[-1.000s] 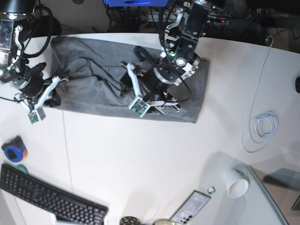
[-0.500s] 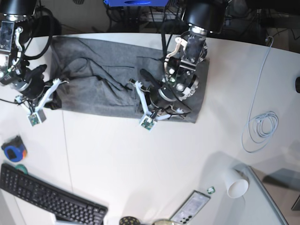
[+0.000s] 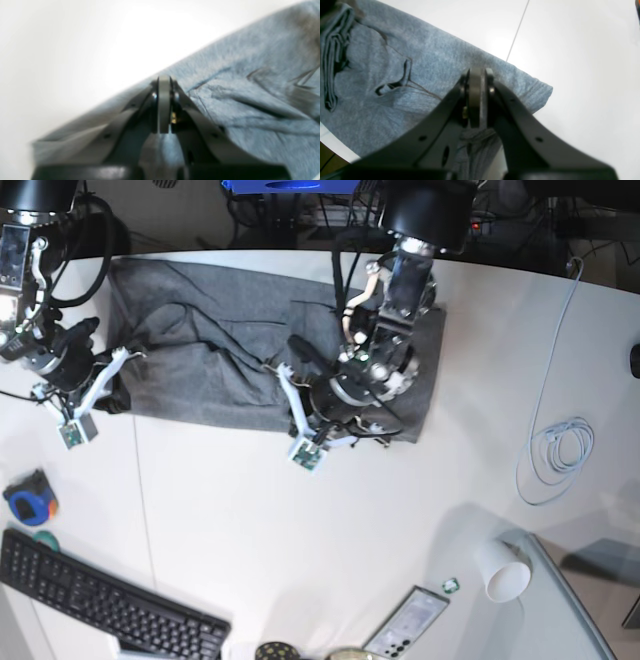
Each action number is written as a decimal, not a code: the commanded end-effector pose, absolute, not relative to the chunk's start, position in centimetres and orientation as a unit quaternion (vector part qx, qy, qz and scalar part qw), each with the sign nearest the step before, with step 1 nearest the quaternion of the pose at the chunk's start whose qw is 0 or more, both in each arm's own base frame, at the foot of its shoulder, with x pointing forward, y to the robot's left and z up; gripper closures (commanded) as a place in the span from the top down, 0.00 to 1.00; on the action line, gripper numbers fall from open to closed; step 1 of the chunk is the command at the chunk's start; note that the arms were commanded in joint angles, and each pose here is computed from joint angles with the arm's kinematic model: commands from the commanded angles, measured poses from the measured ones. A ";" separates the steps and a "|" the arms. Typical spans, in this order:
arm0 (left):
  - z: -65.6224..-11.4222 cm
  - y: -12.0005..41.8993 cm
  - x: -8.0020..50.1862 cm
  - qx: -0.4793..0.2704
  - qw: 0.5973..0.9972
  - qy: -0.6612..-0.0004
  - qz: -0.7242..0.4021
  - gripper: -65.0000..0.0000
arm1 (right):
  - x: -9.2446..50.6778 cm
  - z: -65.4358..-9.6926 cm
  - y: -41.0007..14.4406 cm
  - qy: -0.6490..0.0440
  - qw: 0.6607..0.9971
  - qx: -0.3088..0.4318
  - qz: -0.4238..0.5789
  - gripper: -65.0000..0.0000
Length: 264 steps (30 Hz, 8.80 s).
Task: Layout the t-shirt on the table in an organized manner, then fold the t-shirt properly
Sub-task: 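Grasp the strip end with the left gripper and fold it toward the right gripper, then open the left gripper and grasp the folded end of the strip, then fold both strip ends toward each other with both grippers, then press and flatten the folded bundle with the right gripper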
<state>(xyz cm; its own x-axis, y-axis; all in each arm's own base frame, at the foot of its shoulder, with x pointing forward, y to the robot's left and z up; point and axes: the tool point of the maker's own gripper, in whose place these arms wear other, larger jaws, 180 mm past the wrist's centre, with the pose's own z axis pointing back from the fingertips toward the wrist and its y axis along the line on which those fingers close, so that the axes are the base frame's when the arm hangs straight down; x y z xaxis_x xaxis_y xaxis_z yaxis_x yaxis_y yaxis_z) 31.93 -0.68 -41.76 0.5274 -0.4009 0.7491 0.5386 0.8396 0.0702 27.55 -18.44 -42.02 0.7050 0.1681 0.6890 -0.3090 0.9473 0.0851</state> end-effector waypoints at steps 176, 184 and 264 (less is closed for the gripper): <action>-45.8 7.1 30.2 -0.118 0.887 -0.389 -0.218 0.00 | 27.3 -41.2 0.4 -0.246 0.891 0.375 0.072 0.02; -48.3 7.6 28.8 -0.116 0.903 -0.353 -0.215 0.00 | 27.1 -40.9 1.7 -0.242 0.887 0.387 0.076 0.02; -37.0 33.1 21.9 0.142 0.912 -0.382 -0.047 0.00 | 26.3 -38.4 15.4 -0.258 0.883 0.308 0.243 0.56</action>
